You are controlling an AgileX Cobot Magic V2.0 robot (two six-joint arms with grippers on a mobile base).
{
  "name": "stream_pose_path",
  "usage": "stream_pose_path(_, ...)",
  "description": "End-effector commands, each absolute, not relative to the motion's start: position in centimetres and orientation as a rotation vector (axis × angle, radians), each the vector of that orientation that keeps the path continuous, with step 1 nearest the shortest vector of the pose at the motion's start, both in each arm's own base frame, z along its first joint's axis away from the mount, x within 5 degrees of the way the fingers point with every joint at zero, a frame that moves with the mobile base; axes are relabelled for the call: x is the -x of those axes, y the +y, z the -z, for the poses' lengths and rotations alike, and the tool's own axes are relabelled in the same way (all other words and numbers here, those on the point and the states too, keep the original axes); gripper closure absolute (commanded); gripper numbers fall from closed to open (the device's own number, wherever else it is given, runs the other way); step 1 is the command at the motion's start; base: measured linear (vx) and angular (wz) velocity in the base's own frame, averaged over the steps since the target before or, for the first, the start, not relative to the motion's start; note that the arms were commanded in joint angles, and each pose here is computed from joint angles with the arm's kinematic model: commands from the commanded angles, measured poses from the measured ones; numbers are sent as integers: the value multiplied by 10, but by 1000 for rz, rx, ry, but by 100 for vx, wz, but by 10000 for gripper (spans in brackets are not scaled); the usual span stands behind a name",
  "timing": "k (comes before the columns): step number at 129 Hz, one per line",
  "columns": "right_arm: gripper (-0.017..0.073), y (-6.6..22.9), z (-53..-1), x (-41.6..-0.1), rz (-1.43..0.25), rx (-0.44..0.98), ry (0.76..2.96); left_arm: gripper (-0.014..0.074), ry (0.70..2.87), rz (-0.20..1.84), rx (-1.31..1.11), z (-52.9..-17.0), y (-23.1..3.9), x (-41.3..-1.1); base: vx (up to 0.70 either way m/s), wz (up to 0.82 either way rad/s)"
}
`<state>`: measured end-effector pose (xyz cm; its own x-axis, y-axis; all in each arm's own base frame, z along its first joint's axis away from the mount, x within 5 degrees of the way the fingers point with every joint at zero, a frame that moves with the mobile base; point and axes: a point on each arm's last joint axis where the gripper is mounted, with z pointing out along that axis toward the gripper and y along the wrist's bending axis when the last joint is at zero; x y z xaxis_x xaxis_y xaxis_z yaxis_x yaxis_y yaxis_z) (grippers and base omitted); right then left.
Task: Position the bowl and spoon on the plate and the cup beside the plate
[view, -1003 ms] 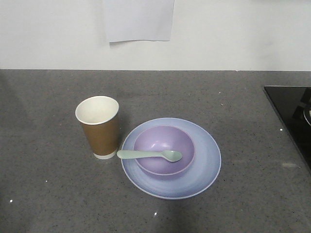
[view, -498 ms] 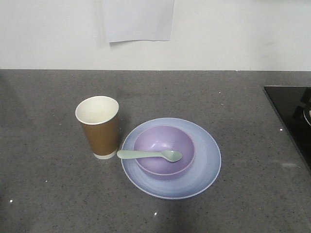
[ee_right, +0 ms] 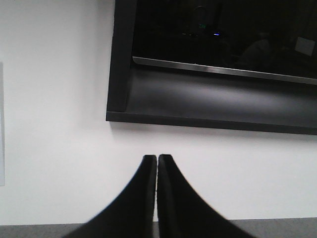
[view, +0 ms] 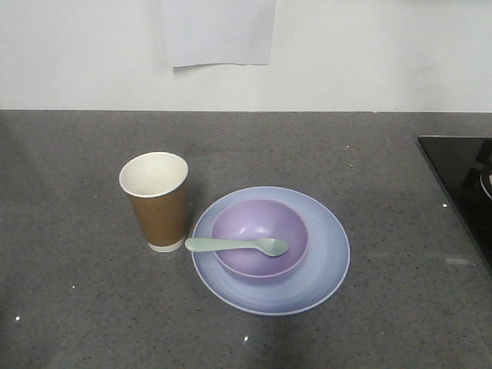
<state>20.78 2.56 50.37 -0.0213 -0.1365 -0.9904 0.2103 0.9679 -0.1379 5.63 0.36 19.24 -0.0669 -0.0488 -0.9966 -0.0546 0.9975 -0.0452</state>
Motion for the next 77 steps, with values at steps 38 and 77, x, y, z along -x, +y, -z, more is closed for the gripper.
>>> stream_pose_path(38,564,23,-519,-200,288,-36,1488,600,1562,19,75,-197,2,-56,0,0)
stream_pose_path(77,564,43,-509,-206,37,38,1571,600,1562,19,75,-197,2,-56,0,0)
